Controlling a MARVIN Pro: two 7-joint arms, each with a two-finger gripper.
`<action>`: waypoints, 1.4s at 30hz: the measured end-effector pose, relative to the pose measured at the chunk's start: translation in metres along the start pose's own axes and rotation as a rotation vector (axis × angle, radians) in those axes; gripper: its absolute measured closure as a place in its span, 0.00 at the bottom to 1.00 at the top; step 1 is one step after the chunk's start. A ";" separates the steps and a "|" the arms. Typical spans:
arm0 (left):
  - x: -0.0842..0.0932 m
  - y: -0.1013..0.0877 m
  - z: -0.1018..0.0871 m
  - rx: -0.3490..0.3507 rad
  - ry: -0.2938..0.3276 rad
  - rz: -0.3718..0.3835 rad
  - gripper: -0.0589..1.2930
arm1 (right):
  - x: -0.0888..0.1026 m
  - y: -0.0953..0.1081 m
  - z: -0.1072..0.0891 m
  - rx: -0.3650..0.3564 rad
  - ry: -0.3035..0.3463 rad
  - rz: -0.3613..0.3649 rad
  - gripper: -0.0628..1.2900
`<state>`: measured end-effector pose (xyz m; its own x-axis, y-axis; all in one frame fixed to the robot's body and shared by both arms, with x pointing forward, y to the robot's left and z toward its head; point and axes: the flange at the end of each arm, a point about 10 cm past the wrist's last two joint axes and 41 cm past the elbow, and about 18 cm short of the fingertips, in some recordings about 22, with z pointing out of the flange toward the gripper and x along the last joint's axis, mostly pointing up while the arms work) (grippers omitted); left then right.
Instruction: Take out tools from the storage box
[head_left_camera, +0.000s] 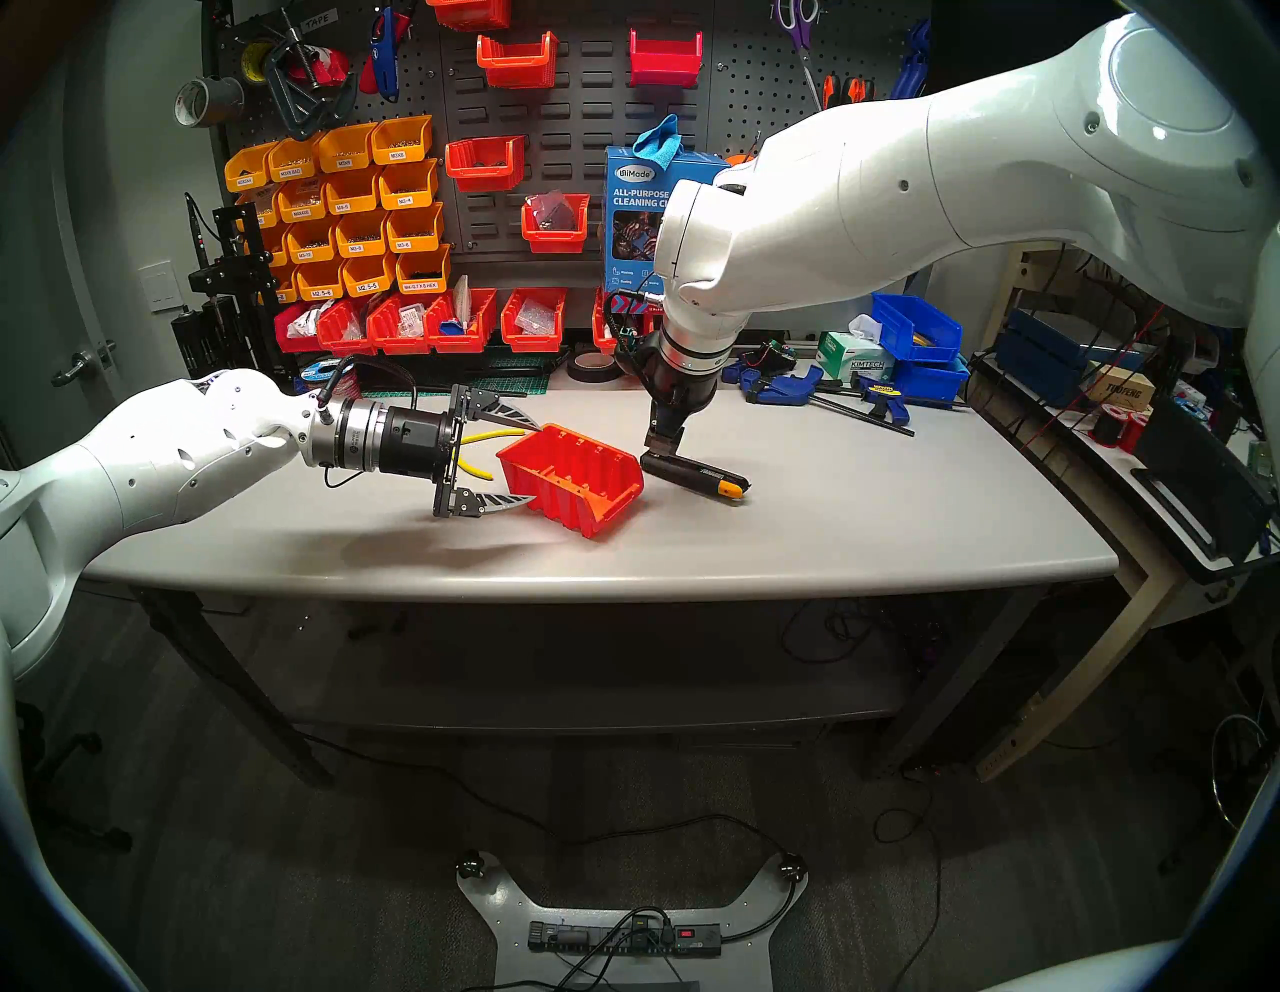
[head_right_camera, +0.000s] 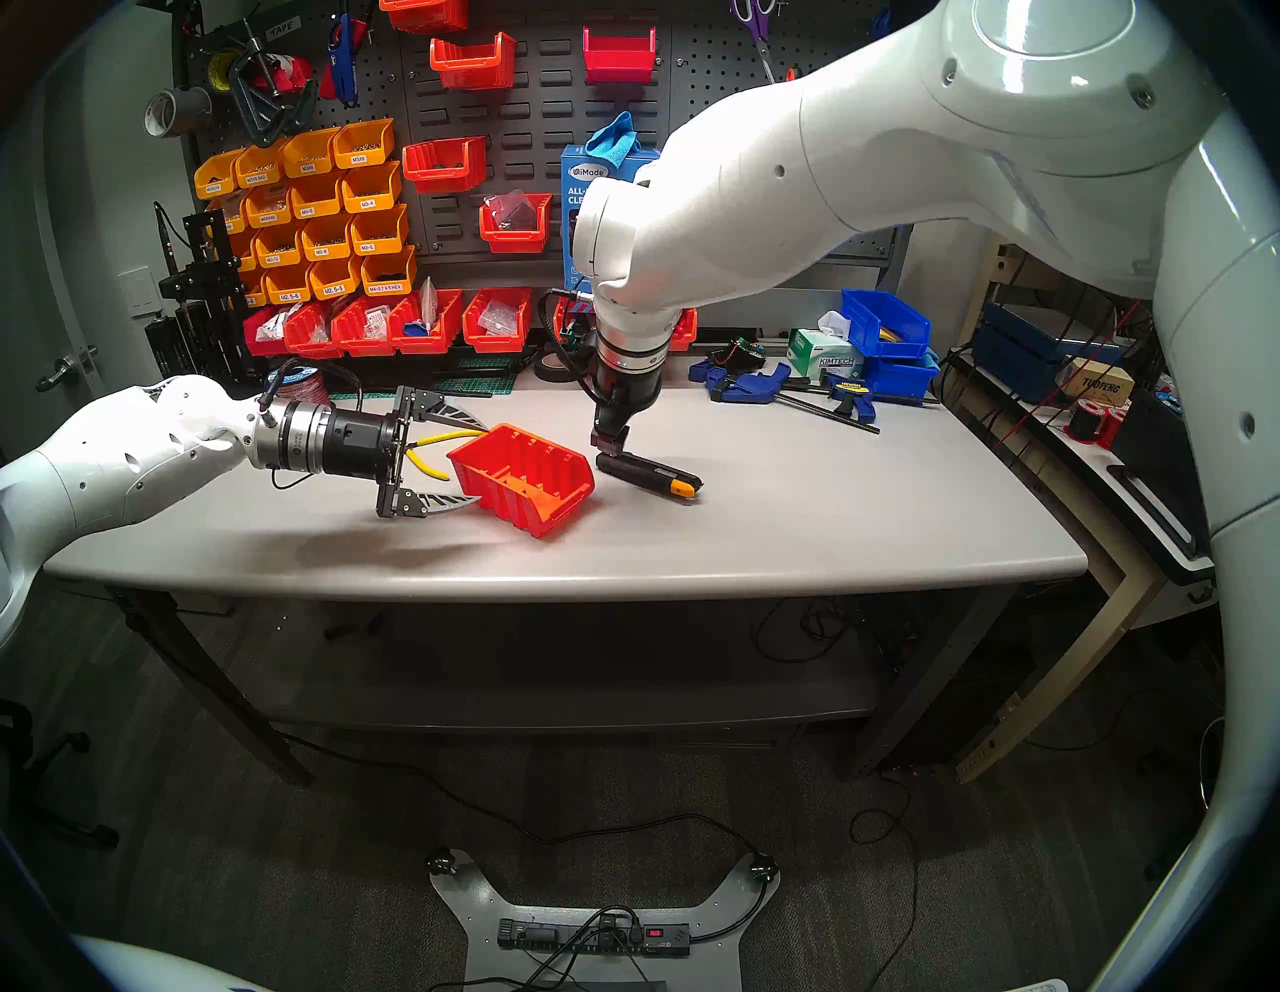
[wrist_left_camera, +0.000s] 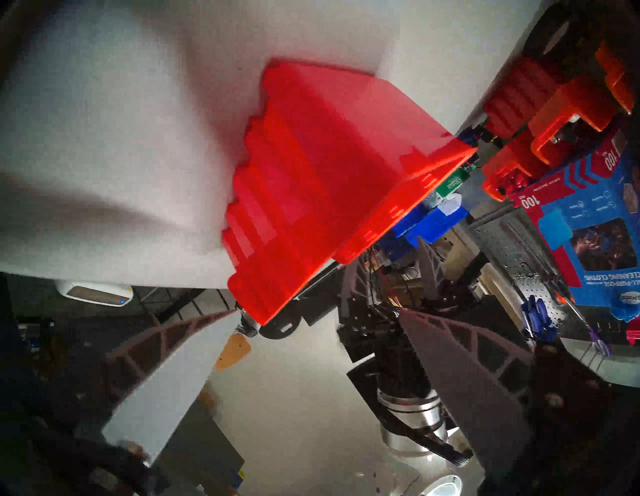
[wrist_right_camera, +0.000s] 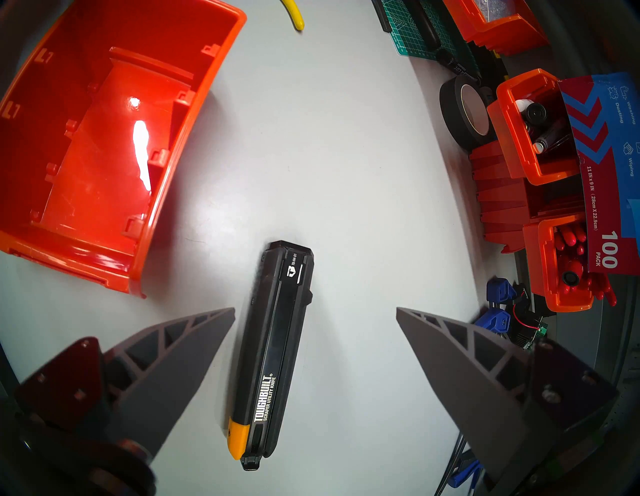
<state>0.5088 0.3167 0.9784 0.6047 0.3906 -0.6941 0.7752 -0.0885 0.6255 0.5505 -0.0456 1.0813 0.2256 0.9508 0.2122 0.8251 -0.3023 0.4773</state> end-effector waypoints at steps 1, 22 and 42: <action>0.001 -0.001 0.003 0.014 0.005 0.008 0.04 | 0.000 0.000 0.000 0.000 0.000 0.000 0.06; 0.012 -0.015 0.031 0.131 0.036 0.099 0.04 | 0.000 0.000 0.000 0.000 0.000 0.001 0.06; 0.007 0.013 0.016 -0.013 0.006 0.133 0.92 | 0.000 0.000 0.000 0.000 0.001 0.001 0.06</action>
<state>0.5260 0.3034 0.9755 0.7008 0.3815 -0.6028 0.6858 -0.1276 0.7165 0.5504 -0.0454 1.0818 0.2259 0.9503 0.2141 0.8247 -0.3035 0.4771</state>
